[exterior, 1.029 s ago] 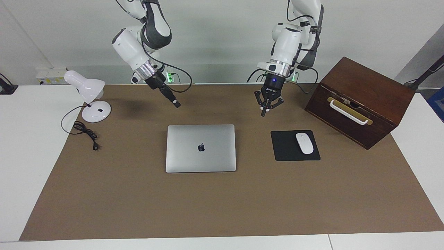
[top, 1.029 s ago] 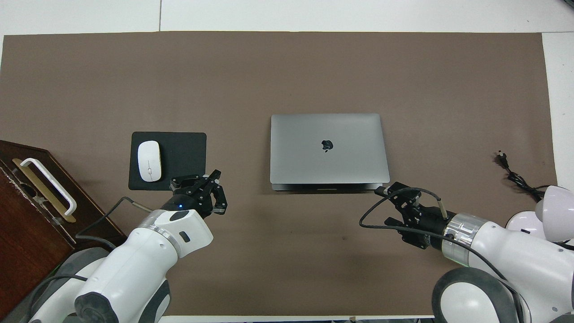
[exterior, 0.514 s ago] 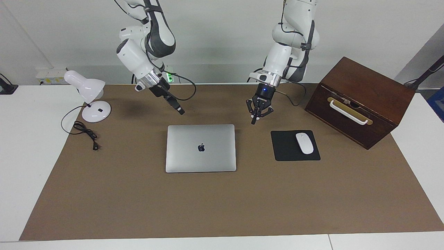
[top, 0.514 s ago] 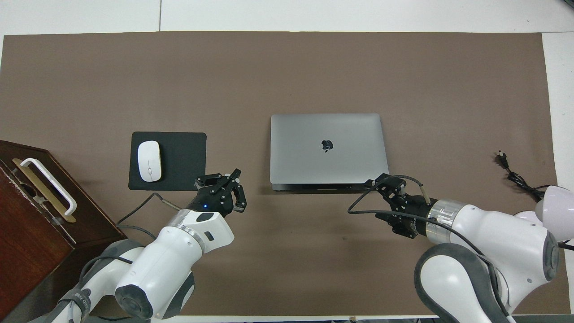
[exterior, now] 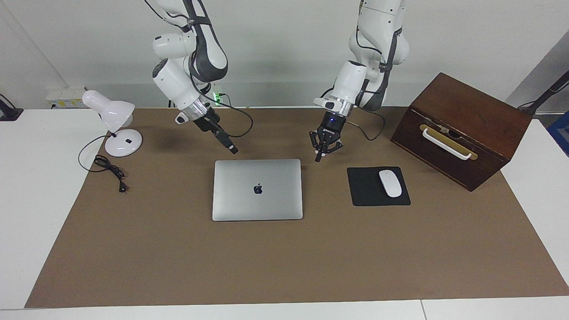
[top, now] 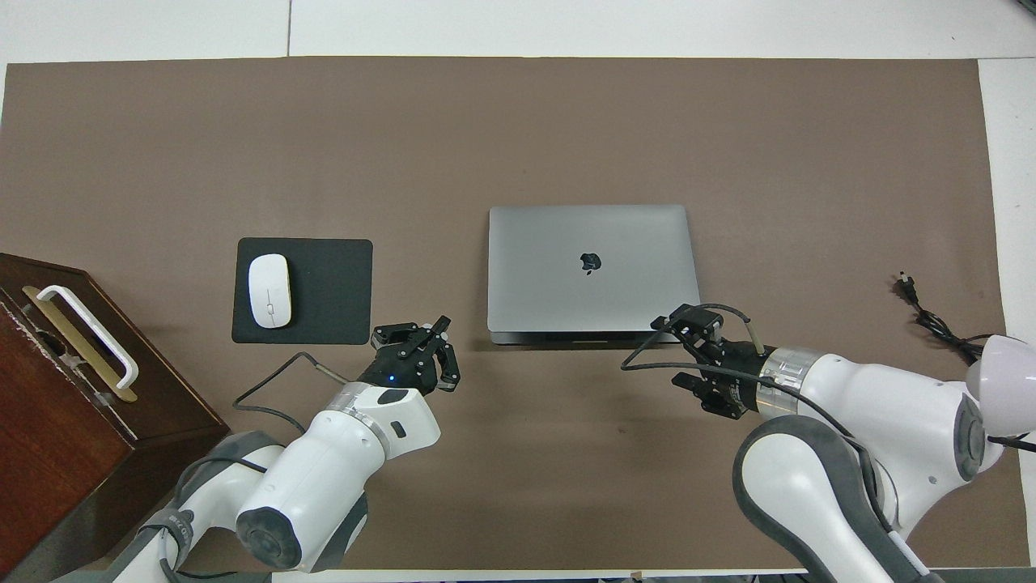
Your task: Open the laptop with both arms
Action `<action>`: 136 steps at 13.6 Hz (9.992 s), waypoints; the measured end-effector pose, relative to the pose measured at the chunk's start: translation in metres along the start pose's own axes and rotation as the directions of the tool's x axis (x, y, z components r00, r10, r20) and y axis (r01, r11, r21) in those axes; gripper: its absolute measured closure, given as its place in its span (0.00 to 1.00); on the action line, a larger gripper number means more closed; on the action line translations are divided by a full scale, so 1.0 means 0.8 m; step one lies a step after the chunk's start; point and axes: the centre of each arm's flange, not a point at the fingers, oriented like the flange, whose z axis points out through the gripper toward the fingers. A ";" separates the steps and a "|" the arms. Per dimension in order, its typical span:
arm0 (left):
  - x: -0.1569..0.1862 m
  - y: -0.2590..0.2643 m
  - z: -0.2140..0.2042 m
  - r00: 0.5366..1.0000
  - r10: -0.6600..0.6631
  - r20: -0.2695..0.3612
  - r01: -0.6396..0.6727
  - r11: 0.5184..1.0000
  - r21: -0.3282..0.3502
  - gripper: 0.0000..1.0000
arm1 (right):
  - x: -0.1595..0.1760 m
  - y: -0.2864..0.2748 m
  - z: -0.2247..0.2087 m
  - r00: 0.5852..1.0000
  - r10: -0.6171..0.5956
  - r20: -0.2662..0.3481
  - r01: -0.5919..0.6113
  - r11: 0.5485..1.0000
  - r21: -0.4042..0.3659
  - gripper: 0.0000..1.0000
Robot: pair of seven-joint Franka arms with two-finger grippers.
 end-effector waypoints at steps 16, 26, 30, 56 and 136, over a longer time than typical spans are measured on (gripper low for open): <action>0.003 0.039 0.085 0.998 0.039 0.047 -0.037 0.998 -0.046 0.99 | 0.005 -0.040 0.036 0.999 -0.023 -0.045 0.024 1.000 0.016 0.00; 0.001 0.041 0.095 0.997 0.050 0.051 -0.048 0.998 -0.050 0.99 | 0.008 -0.037 0.044 0.999 -0.018 -0.043 0.018 1.000 0.003 0.00; 0.001 0.041 0.095 0.997 0.053 0.051 -0.051 0.997 -0.050 0.99 | 0.013 -0.035 0.051 0.999 -0.016 -0.042 0.016 1.000 -0.007 0.00; 0.001 0.042 0.096 0.996 0.082 0.047 -0.079 0.996 -0.051 0.99 | 0.018 -0.112 0.039 0.996 -0.047 -0.077 0.054 0.994 0.096 0.00; 0.184 -0.110 -0.135 0.906 -0.156 0.393 0.133 0.987 0.086 0.99 | 0.088 -0.231 -0.374 0.519 -0.840 0.159 0.759 0.366 -0.539 0.00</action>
